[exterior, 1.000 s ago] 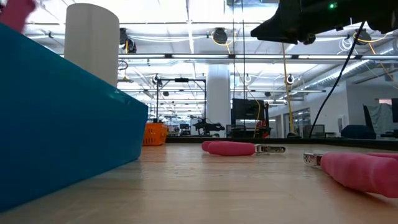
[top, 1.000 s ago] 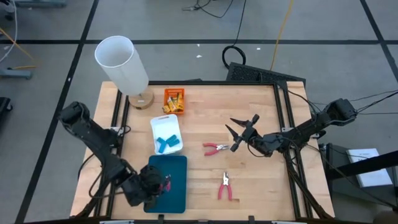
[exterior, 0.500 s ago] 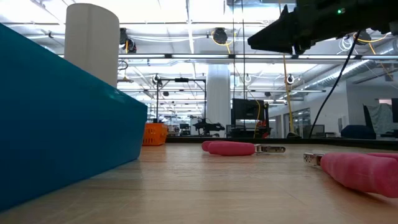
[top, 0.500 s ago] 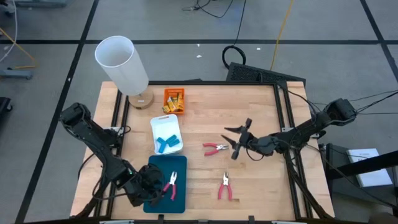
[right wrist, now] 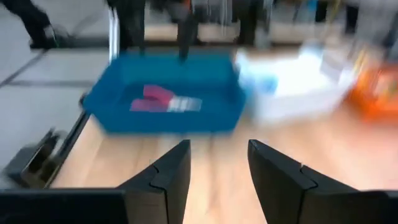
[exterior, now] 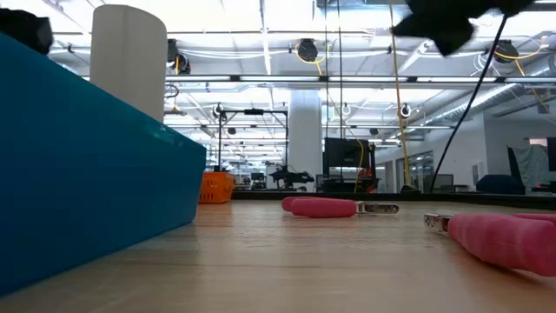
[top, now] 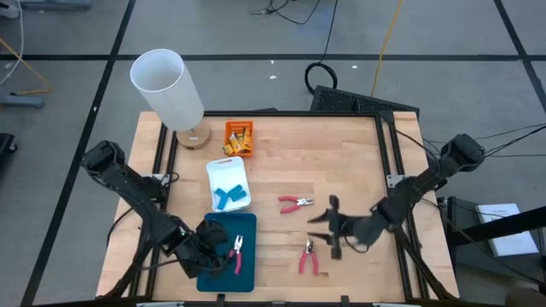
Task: Pick & Place School Supplies
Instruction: Put the pink hole puncher into the blue bin
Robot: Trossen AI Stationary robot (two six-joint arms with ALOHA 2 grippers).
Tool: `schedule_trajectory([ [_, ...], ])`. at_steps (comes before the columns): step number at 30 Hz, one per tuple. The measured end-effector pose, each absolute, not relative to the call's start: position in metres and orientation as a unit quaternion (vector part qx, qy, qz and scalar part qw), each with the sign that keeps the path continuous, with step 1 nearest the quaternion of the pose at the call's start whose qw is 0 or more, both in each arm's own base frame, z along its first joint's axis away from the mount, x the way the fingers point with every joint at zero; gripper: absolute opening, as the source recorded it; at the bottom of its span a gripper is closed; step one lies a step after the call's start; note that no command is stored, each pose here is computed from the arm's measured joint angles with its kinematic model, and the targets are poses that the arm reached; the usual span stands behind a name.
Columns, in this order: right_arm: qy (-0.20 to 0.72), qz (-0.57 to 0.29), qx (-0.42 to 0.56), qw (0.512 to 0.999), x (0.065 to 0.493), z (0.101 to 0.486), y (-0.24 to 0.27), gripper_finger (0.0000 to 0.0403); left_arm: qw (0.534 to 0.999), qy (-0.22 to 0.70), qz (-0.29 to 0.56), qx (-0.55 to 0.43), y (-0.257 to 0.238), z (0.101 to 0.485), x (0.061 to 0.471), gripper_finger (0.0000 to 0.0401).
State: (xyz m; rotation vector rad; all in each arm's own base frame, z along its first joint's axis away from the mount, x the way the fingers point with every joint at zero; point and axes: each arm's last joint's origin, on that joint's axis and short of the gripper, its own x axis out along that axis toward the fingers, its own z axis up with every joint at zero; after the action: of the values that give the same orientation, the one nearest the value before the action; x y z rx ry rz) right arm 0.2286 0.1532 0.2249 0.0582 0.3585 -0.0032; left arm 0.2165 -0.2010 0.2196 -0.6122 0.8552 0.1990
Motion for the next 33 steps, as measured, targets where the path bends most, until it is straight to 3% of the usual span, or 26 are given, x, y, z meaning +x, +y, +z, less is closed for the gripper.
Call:
schedule_trajectory([
  [6,0.354,-0.035,0.212,0.910,0.241,0.216,0.185,0.0153,0.867,0.403,0.106,-0.274,-0.188,0.220,0.228,0.0356],
  [14,0.525,-0.070,0.272,0.804,0.260,0.164,0.211,0.0153,0.876,0.398,0.119,-0.245,-0.170,0.220,0.241,0.0355],
  [33,0.536,-0.145,0.333,0.762,0.274,0.127,0.212,0.0153,0.886,0.384,0.149,-0.211,-0.147,0.220,0.256,0.0355],
])
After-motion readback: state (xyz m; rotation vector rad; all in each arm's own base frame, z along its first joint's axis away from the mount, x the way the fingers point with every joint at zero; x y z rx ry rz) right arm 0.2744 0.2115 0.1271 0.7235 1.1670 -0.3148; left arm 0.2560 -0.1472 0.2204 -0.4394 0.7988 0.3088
